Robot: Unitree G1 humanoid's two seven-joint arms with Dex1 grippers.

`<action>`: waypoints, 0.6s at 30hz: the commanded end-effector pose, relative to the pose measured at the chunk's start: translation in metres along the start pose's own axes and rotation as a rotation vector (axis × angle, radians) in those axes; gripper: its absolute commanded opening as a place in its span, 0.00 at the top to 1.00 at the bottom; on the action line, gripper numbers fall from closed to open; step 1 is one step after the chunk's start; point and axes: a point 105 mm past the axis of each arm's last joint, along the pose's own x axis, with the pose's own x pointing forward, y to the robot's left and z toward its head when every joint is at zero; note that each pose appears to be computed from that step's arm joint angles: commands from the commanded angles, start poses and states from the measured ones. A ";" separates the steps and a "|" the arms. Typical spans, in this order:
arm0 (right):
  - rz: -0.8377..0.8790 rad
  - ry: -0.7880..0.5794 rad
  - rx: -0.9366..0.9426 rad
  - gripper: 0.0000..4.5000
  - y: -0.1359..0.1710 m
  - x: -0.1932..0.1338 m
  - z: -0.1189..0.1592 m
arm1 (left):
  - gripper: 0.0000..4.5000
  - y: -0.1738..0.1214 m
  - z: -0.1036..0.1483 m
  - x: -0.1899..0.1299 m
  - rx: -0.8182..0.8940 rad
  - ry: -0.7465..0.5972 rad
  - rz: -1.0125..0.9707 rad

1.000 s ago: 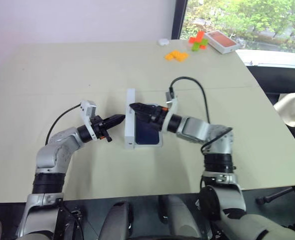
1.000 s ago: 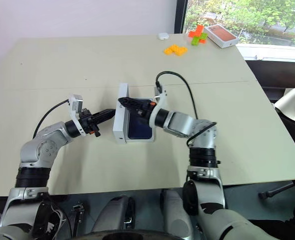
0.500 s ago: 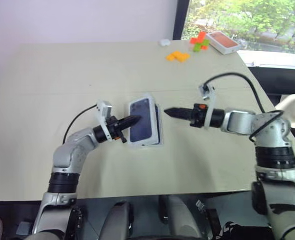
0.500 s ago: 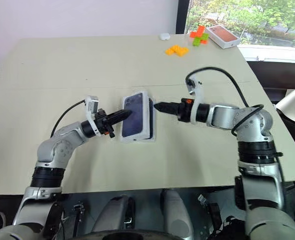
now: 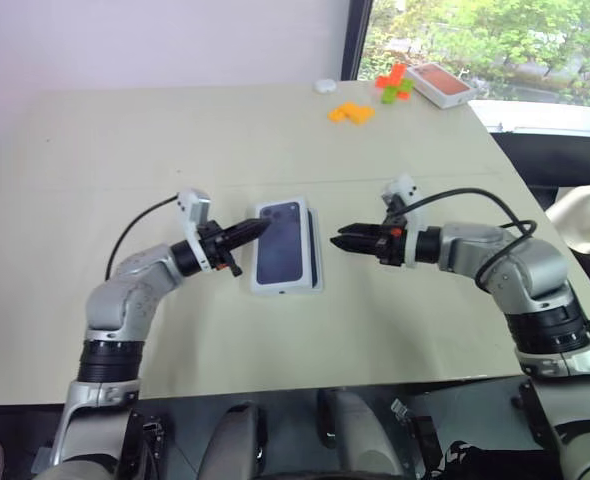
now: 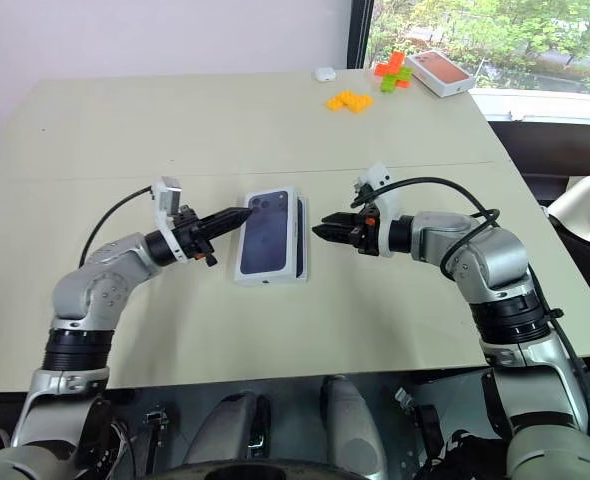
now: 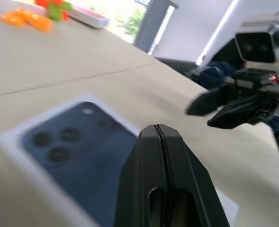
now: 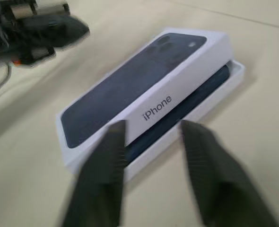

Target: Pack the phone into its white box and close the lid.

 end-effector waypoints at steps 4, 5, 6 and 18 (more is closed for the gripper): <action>-0.023 -0.018 -0.198 0.99 0.004 0.002 0.012 | 1.00 0.016 0.004 -0.024 0.036 0.020 0.101; -0.038 -0.008 -0.237 0.99 0.002 0.003 0.011 | 1.00 0.018 0.000 -0.025 0.032 0.037 0.111; -0.049 0.002 -0.268 0.99 0.001 0.005 0.009 | 1.00 0.018 -0.007 -0.025 0.026 0.060 0.115; -0.100 0.096 -0.543 0.99 -0.003 0.028 -0.012 | 1.00 0.028 -0.054 0.003 -0.024 0.217 0.198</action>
